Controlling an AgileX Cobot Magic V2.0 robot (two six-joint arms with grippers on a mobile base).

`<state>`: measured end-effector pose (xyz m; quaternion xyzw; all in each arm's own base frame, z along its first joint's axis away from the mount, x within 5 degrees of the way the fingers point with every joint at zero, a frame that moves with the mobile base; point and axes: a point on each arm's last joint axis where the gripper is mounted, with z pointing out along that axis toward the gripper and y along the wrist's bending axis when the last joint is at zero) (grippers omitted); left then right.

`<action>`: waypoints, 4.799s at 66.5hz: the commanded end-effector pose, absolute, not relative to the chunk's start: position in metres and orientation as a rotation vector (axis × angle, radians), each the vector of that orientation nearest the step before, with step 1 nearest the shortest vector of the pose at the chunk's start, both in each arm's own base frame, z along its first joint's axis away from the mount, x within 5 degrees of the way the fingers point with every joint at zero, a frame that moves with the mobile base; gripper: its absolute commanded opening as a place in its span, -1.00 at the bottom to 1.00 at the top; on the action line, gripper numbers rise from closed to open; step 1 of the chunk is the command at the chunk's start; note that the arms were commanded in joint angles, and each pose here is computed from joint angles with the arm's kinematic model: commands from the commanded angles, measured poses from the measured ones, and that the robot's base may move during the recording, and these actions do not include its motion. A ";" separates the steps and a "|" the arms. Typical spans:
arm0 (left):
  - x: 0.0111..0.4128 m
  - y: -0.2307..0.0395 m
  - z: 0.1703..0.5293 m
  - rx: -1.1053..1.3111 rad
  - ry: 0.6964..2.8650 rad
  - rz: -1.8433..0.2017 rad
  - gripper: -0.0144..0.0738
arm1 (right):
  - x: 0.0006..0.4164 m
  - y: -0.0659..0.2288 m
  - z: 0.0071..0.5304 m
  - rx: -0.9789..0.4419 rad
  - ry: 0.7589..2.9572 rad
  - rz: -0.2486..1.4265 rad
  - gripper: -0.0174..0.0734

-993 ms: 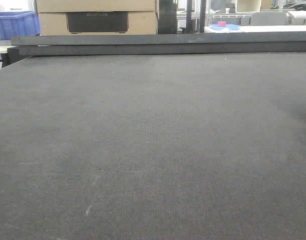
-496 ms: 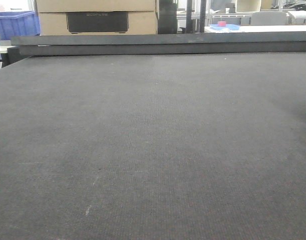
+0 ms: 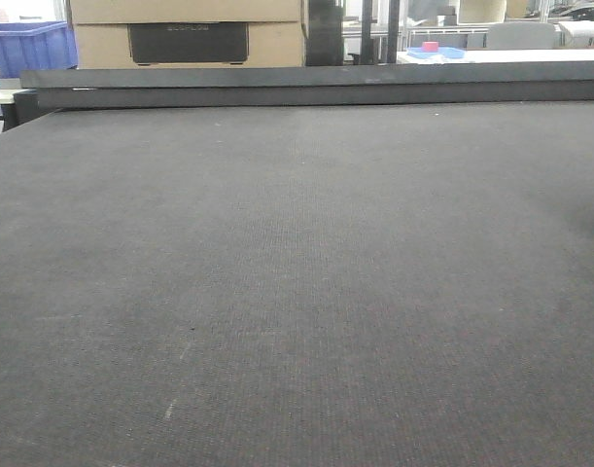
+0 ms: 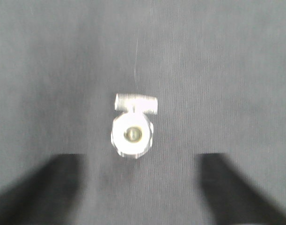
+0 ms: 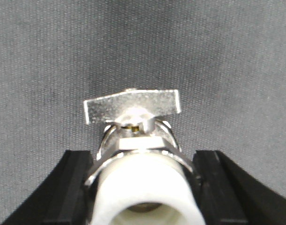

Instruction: Place valve from conveyor to right shelf box

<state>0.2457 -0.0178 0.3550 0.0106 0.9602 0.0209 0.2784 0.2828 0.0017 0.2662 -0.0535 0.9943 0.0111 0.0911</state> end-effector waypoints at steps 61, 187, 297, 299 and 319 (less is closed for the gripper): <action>0.298 0.004 0.291 0.091 2.799 -0.023 0.62 | 0.280 0.003 0.273 -0.155 2.931 0.060 -0.99; 0.283 -0.004 0.297 0.143 2.882 0.052 -0.92 | 0.246 0.003 0.314 -0.135 2.847 0.057 -0.99; 0.101 0.000 0.432 0.075 2.273 0.051 -0.92 | 0.103 0.005 0.414 -0.125 2.311 0.022 -0.99; 0.101 0.000 0.432 0.075 2.273 0.051 -0.92 | 0.103 0.005 0.414 -0.125 2.308 0.022 -0.99; 0.101 0.000 0.432 0.075 2.273 0.051 -0.92 | 0.103 0.005 0.414 -0.125 2.308 0.022 -0.99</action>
